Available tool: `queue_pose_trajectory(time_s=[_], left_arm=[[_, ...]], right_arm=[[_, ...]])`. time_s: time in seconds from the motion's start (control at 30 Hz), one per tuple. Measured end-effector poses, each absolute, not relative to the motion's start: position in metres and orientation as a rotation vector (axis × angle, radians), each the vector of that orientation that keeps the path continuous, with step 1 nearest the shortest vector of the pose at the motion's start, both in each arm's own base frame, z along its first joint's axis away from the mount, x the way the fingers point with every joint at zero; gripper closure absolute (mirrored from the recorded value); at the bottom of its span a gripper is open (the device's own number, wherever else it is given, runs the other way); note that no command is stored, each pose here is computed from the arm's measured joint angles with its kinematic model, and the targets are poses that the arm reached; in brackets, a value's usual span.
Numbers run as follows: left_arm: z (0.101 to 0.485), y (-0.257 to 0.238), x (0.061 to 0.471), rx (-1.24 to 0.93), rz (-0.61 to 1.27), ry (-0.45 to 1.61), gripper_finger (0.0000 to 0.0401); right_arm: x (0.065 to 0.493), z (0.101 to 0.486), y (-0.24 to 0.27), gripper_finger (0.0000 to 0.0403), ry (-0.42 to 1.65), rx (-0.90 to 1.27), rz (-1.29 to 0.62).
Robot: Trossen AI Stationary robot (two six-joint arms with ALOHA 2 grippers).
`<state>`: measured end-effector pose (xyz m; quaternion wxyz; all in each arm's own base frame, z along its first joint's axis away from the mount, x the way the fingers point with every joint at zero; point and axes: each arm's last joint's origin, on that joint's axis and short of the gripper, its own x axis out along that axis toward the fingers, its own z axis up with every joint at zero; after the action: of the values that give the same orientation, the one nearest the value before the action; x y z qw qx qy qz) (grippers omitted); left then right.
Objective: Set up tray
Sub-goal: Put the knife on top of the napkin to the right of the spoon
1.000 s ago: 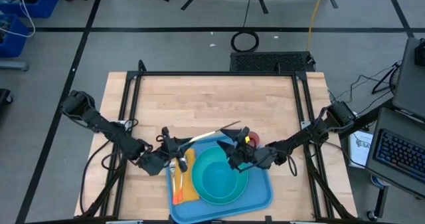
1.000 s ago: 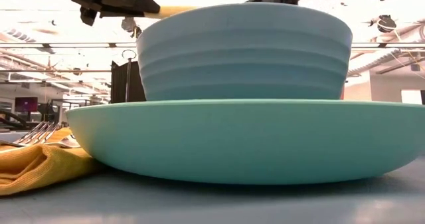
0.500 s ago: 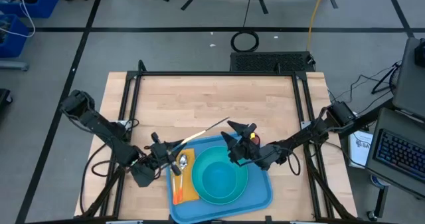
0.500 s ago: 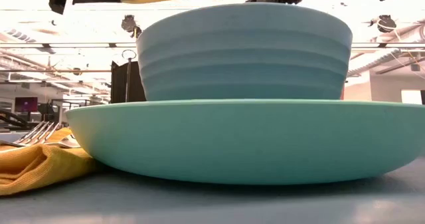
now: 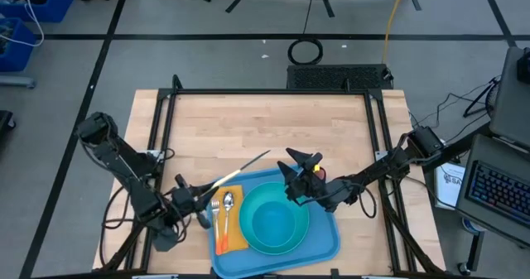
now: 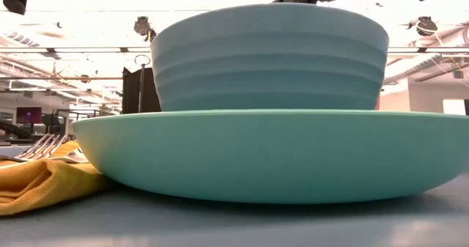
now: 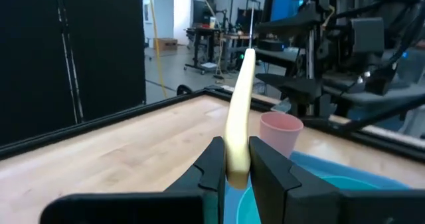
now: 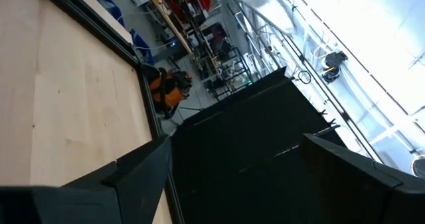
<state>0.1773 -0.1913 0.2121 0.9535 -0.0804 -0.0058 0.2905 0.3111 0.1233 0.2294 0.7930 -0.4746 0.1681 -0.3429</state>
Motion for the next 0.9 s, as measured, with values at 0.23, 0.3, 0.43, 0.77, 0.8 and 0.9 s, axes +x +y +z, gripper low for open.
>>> queue_pose_trajectory(time_s=[0.23,0.3,0.43,0.77,0.8,0.9], left_arm=[[0.205,-0.196,0.161,-0.281,0.555,-0.061,0.0353],[0.204,-0.197,0.158,-0.312,0.542,-0.068,0.0353],[0.201,-0.199,0.151,-0.397,0.515,-0.091,0.0353],[0.167,-0.217,0.154,-0.549,0.495,-0.145,0.0353],[0.162,-0.220,0.155,-0.564,0.493,-0.148,0.0353],[0.146,-0.230,0.159,-0.622,0.486,-0.161,0.0353]], right_arm=[[0.311,0.230,0.121,0.0083,0.405,-1.046,-0.770],[0.311,0.230,0.119,0.0083,0.423,-1.055,-0.784],[0.314,0.230,0.112,0.0083,0.438,-1.065,-0.800],[0.319,0.238,0.086,0.0083,0.466,-1.041,-0.876],[0.319,0.239,0.083,0.0083,0.468,-1.035,-0.886],[0.318,0.248,0.072,0.0083,0.457,-1.006,-0.919]])
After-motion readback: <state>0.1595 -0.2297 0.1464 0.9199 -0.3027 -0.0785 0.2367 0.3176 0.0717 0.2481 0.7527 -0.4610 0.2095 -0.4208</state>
